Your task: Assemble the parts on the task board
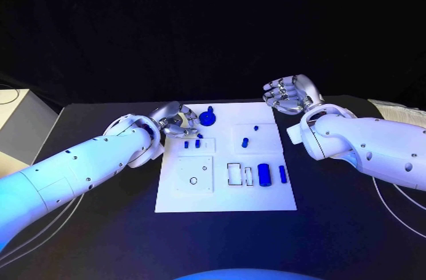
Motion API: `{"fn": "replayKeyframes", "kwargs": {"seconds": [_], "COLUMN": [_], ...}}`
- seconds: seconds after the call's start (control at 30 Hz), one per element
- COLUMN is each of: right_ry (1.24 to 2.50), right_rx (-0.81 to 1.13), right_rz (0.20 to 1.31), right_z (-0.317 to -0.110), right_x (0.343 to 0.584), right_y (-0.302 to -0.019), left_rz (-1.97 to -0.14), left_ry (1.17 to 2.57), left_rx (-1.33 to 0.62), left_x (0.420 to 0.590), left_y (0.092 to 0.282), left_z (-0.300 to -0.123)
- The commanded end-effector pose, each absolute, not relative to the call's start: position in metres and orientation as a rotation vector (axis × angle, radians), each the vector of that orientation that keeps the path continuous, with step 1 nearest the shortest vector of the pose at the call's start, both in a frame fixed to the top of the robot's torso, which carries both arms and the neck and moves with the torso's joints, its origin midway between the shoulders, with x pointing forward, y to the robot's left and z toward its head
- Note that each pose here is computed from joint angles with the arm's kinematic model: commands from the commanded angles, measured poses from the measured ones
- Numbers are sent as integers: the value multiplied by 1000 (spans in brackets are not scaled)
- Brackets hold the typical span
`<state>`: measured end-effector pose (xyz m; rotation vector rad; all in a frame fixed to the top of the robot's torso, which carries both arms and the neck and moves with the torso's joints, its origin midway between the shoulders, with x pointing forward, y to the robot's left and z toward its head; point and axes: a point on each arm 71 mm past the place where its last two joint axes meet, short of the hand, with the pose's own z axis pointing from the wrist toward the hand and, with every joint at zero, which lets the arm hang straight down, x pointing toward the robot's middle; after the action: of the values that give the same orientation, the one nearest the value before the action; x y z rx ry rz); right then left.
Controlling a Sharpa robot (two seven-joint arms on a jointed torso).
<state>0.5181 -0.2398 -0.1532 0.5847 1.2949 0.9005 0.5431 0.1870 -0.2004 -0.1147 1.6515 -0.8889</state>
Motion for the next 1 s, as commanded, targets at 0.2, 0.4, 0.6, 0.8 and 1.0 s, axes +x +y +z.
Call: {"fn": "replayKeyframes", "kwargs": {"seconds": [0.2, 0.4, 0.6, 0.8, 1.0], "right_ry": [1291, 1293, 1294, 1294, 1295], "right_rx": [567, 568, 568, 568, 568], "right_rz": [912, 912, 912, 913, 913], "right_z": [-152, -153, -153, -153, -153], "right_x": [518, 518, 518, 518, 518], "right_y": [-239, -239, -239, -238, -238], "left_rz": [-840, -769, -727, -702, -681], "left_ry": [1624, 1669, 1668, 1657, 1659], "left_rx": [82, 198, 265, 293, 304], "left_x": [537, 536, 537, 540, 542], "left_y": [176, 169, 163, 158, 156], "left_z": [-191, -194, -193, -191, -190]}}
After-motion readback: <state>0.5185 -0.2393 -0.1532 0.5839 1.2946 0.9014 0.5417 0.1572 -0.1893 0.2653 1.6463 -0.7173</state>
